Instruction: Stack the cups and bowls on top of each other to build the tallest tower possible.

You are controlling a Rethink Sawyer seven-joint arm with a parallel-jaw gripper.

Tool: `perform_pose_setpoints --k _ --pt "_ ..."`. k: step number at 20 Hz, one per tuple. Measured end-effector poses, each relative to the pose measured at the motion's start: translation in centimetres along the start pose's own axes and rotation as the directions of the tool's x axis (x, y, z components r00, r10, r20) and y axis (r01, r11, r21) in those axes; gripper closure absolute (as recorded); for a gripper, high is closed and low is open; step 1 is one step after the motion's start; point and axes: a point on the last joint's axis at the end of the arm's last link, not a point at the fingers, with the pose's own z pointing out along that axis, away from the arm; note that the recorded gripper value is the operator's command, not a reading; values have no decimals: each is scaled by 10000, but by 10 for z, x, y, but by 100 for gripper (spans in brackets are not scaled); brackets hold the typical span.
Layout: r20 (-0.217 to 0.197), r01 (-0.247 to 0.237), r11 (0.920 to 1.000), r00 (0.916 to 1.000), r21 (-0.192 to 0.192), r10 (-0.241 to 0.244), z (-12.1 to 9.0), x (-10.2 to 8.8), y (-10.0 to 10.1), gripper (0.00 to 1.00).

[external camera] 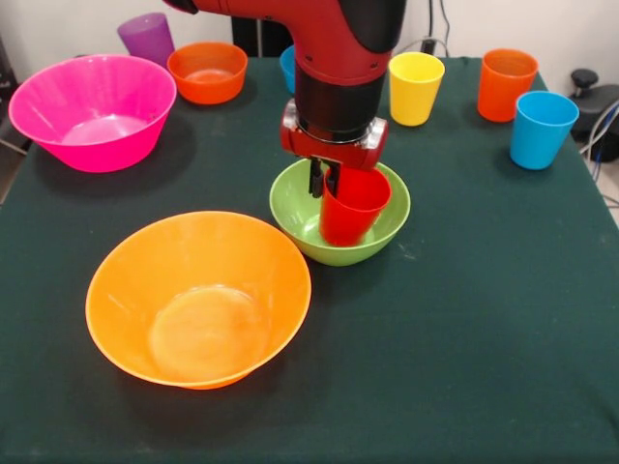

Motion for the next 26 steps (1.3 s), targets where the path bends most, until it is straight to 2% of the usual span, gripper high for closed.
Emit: perform_pose_setpoints --k 4,5,7,9,15,18,23,26 --pt "78 -8 10000 10000 -11 8 -18 1 -1 100" --pt "43 -31 10000 10000 -15 31 -31 3 -1 100" --pt "-10 -71 10000 10000 -26 71 -43 5 -1 100" --pt "-183 -166 9998 9997 -53 165 -66 6 -2 100" --pt "-555 -331 9994 9979 -101 325 -114 8 -2 100" --pt "-613 -424 9989 9973 -197 411 -127 7 -1 100" --pt "-643 -536 9977 9966 -415 509 -135 7 6 100" --pt "-695 -568 9965 9962 -616 525 -137 8 19 100"
